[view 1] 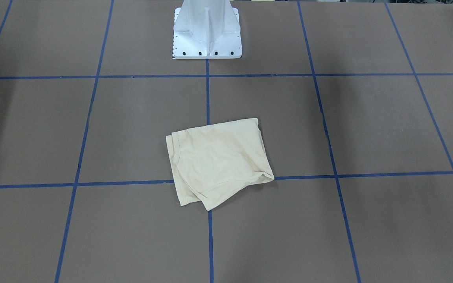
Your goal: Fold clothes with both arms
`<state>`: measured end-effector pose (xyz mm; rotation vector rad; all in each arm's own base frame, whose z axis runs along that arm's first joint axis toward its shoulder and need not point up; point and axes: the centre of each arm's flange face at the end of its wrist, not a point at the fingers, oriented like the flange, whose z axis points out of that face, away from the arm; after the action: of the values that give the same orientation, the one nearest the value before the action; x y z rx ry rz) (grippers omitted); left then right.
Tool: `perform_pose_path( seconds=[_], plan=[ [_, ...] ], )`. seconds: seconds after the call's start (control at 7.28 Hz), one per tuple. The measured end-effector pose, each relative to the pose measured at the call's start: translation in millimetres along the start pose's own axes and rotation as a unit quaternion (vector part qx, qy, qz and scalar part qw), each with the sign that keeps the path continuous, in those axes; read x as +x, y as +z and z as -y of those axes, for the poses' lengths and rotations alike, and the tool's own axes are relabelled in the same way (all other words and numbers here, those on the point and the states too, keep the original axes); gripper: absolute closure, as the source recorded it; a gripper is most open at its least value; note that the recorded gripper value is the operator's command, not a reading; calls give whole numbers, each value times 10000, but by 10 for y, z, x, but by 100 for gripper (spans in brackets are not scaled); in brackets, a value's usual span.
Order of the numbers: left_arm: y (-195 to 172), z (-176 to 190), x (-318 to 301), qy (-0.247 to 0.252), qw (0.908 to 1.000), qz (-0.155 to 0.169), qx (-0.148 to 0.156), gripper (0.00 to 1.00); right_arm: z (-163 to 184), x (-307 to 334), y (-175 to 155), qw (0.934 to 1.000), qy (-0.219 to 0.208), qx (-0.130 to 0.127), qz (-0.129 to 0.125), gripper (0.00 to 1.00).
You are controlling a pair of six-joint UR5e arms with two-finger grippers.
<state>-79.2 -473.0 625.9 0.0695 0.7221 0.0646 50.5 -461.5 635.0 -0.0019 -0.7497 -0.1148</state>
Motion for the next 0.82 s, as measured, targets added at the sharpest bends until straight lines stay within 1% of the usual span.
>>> perform_pose_path(
  seconds=[0.14, 0.27, 0.55, 0.82],
  plan=[
    [-7, 1, 5, -224, 9997, 3, 6, 1, 0, 1, 0, 10000, 2, 0, -2, 0],
    [-14, 3, 12, -341, 9994, 5, 14, 1, 0, 1, 0, 10000, 2, 0, -2, 0],
    [-30, 22, 22, -395, 9992, 17, 32, 1, 5, -2, -4, 10000, 54, 5, -3, 0],
    [-42, 35, 31, -398, 9992, 22, 45, 1, 9, -6, -7, 9990, 450, 11, 2, 0]
  ],
)
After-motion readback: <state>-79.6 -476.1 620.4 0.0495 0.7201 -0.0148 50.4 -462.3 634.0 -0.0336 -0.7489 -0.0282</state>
